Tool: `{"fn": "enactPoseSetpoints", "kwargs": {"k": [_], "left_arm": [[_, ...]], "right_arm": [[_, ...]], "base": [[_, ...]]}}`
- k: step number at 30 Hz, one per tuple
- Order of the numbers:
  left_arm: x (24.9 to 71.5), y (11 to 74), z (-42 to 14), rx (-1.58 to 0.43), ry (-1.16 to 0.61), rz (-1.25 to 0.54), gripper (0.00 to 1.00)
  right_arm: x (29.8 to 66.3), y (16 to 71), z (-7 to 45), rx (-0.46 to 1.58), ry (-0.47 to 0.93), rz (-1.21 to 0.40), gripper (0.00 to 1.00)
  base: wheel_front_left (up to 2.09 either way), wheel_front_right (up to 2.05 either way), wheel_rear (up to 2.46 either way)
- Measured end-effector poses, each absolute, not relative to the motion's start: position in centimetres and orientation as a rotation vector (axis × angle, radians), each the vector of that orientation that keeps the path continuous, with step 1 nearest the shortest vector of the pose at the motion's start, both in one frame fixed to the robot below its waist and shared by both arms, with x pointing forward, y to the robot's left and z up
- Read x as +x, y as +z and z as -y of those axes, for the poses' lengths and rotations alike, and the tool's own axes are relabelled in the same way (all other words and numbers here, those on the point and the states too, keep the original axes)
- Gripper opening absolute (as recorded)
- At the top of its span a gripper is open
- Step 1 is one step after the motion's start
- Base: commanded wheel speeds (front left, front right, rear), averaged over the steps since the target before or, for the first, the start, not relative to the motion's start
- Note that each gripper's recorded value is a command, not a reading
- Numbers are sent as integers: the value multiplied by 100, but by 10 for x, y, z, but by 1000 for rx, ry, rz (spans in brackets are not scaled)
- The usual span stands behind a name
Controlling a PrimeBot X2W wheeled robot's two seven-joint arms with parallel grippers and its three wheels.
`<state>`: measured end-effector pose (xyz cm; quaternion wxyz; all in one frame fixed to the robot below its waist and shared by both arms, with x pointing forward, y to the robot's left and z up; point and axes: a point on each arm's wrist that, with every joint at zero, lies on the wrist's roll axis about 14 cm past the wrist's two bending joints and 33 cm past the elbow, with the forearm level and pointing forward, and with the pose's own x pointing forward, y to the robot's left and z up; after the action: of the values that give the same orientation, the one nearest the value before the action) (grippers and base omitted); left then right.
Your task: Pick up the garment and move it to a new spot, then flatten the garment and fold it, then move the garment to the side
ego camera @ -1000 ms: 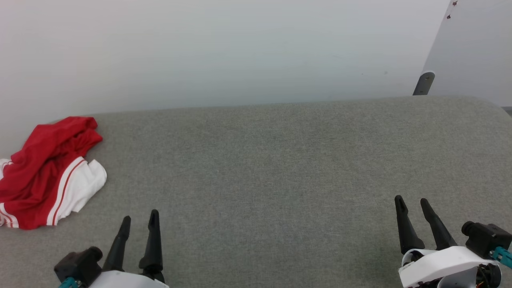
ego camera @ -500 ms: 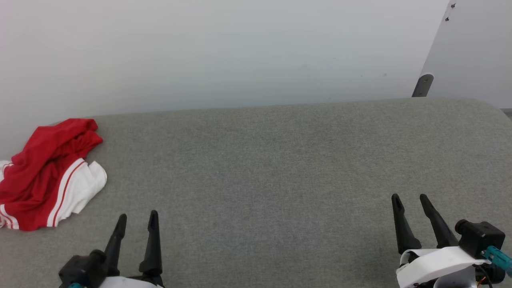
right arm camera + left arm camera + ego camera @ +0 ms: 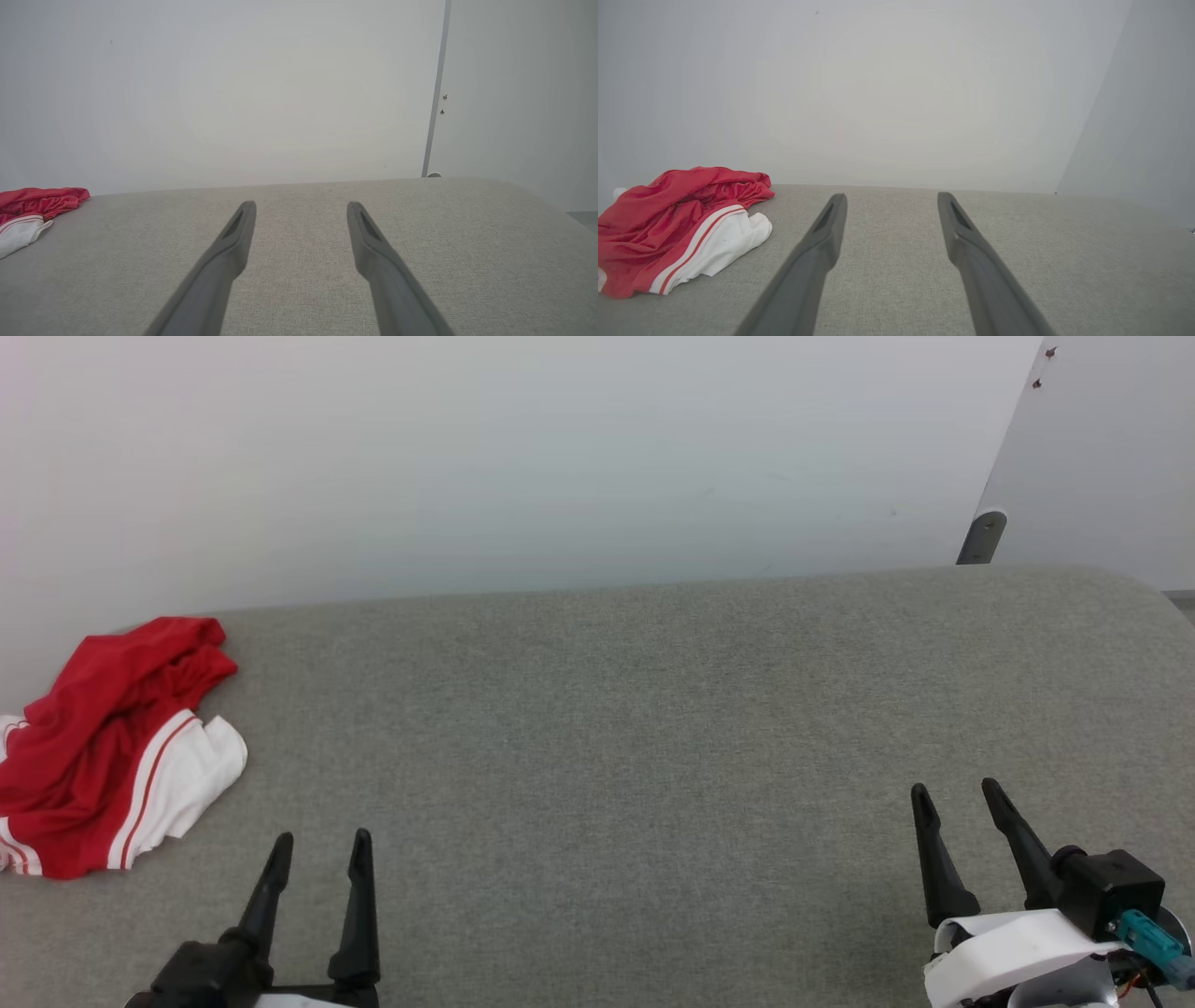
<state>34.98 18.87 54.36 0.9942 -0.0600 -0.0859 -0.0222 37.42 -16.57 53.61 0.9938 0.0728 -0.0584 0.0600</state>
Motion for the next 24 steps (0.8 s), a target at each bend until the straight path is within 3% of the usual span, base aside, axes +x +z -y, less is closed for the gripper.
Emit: {"fn": "enactPoseSetpoints", "kwargs": {"k": [24], "left_arm": [[345, 546, -185, -58, -70, 198, 100]], "right_arm": [[373, 543, 167, 47, 121, 151, 100]], "base": [[0, 0, 0]]}}
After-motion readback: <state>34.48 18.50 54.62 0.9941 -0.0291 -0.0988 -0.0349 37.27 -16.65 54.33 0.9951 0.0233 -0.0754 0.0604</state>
